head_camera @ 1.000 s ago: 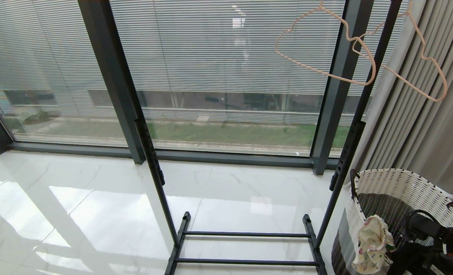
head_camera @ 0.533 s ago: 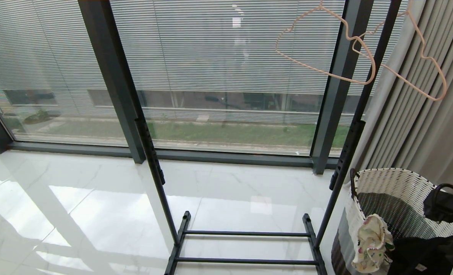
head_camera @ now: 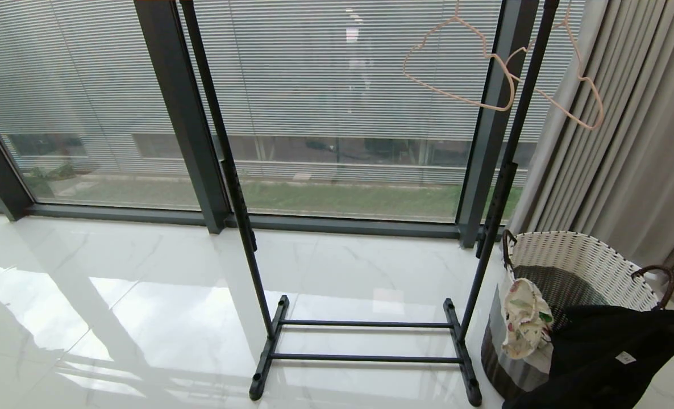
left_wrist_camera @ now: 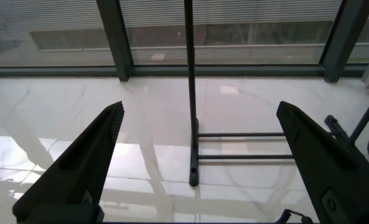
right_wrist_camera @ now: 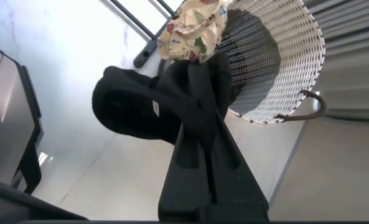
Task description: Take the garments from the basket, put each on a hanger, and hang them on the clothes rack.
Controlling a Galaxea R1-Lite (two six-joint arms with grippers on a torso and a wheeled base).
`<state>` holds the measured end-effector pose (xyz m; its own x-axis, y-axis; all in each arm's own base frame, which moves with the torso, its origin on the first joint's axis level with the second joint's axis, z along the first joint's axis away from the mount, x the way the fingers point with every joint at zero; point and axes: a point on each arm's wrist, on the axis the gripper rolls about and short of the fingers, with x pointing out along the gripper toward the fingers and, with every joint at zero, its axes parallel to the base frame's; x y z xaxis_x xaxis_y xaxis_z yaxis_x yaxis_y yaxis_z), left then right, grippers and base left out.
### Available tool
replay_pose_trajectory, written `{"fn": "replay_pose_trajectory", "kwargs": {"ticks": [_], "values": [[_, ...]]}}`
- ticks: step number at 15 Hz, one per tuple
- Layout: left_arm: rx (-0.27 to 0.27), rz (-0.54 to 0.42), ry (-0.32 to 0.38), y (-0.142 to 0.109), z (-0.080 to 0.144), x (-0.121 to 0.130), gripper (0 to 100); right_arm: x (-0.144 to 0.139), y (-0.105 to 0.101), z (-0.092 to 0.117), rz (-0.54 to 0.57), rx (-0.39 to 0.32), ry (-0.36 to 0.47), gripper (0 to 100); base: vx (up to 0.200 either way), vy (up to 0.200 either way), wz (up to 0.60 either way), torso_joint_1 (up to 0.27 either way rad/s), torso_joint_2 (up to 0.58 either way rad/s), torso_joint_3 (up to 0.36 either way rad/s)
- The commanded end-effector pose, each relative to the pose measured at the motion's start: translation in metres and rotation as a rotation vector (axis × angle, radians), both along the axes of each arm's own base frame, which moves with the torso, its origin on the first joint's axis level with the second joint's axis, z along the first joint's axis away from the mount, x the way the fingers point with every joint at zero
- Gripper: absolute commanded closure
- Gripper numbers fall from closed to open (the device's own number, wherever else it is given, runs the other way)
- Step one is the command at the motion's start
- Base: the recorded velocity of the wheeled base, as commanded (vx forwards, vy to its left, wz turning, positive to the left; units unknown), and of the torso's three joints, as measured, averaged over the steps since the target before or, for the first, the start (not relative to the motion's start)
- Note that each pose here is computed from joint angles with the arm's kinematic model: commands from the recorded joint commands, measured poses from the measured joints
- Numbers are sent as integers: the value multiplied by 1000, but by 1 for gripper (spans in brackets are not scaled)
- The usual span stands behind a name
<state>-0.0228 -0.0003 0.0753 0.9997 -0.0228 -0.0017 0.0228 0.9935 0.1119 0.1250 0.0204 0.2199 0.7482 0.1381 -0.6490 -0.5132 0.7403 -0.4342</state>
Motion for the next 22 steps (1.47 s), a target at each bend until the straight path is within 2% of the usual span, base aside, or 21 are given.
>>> {"fn": "replay_pose_trajectory", "kwargs": {"ticks": [1,8,9,10,11,12,14,15,16,17,19,20,21,22], "values": [[4,1,0,0,0,0,0,-2,4,5,32,5,-28,100,0,0,0,0,0,0],[18,-2,-1,0,0,0,0,0,18,21,144,29,-78,100,0,0,0,0,0,0],[9,-83,-44,-1,20,-3,0,-1,19,24,155,32,-89,100,0,0,0,0,0,0],[-61,-173,-29,-2,59,2,0,-2,19,26,156,34,-98,100,0,0,0,0,0,0],[-180,-198,10,-3,104,20,0,-3,19,27,156,36,-106,100,0,0,0,0,0,0],[-207,-206,11,-5,156,52,0,-6,19,28,168,39,-113,100,0,0,0,0,0,0],[-210,-278,47,-15,190,99,0,-7,20,29,178,41,-120,100,0,0,0,0,0,0],[-207,-328,86,-26,198,132,0,-9,22,31,194,44,-127,100,0,0,0,0,0,0],[-195,-363,119,-34,196,148,0,-10,23,31,208,46,-129,100,0,0,0,0,0,0],[-173,-438,162,-49,191,159,0,-11,25,31,225,47,-128,100,0,0,0,0,0,0],[-147,-516,212,-70,185,165,0,-11,27,31,245,57,-125,100,0,0,0,0,0,0],[-115,-556,272,-102,178,174,0,-12,29,31,266,60,-123,100,0,0,0,0,0,0],[-90,-553,292,-124,169,183,0,-12,29,31,272,65,-123,100,0,0,0,0,0,0],[-78,-560,282,-148,161,191,0,-12,29,31,279,70,-123,100,0,0,0,0,0,0]]}}
